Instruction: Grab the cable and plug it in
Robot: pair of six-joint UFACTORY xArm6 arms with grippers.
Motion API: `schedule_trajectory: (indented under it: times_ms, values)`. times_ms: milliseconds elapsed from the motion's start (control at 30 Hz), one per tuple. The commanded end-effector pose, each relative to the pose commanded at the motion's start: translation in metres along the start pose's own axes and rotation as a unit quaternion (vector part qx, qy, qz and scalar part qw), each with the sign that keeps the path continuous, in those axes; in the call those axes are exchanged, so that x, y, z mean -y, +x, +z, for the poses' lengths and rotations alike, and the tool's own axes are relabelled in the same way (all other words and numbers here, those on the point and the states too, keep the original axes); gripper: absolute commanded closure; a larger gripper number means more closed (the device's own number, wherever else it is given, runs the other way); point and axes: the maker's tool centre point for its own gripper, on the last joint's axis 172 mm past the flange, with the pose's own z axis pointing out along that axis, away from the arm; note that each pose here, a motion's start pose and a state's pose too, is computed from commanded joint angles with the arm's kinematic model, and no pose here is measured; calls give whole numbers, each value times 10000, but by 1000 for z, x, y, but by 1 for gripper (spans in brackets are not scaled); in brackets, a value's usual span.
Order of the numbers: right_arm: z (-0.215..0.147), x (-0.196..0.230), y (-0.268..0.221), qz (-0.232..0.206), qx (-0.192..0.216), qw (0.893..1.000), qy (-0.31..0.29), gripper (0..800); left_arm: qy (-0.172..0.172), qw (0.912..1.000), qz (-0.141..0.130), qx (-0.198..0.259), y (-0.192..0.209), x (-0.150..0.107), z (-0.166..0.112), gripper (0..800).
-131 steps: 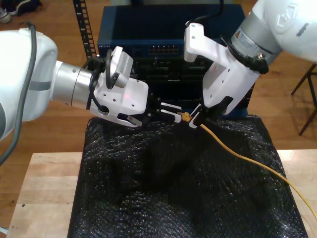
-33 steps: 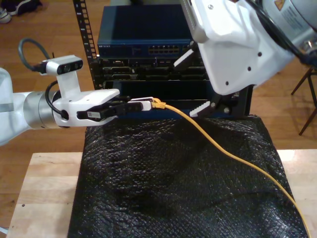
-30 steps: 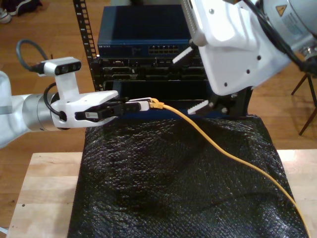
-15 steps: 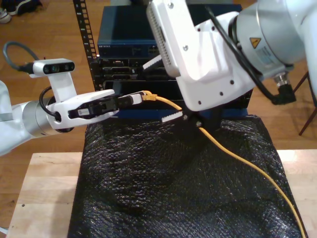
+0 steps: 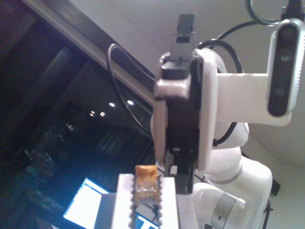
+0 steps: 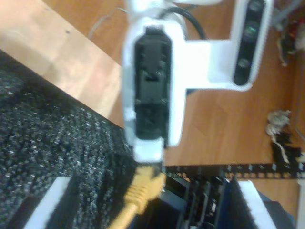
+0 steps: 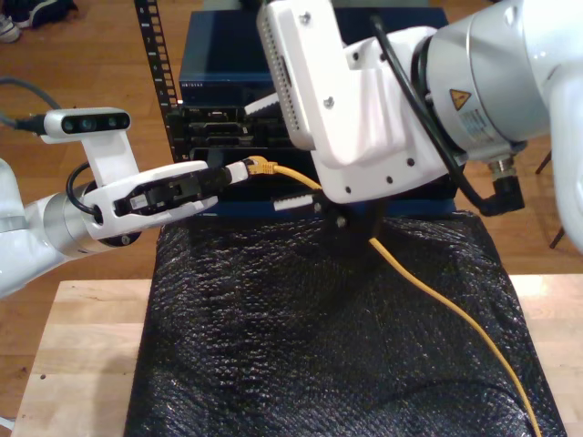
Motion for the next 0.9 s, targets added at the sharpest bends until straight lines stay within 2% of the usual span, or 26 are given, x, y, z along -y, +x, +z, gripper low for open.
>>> schedule_trajectory:
  times_ms: [133, 367, 500, 900]
  values:
    - [2, 3, -2, 20, 8, 10000, 35, 210, -30, 10000, -6, -7, 0, -1, 0, 799]
    - [5, 7, -4, 44, 17, 10000, 78, 307, -104, 9999, -23, -12, 0, -5, 2, 799]
    - [5, 7, -3, 49, 17, 10000, 63, 425, -112, 9999, -34, -12, -1, -5, 1, 799]
    - [6, 7, 1, 210, -115, 9997, 57, 467, -240, 9988, -423, -11, 0, -12, 3, 799]
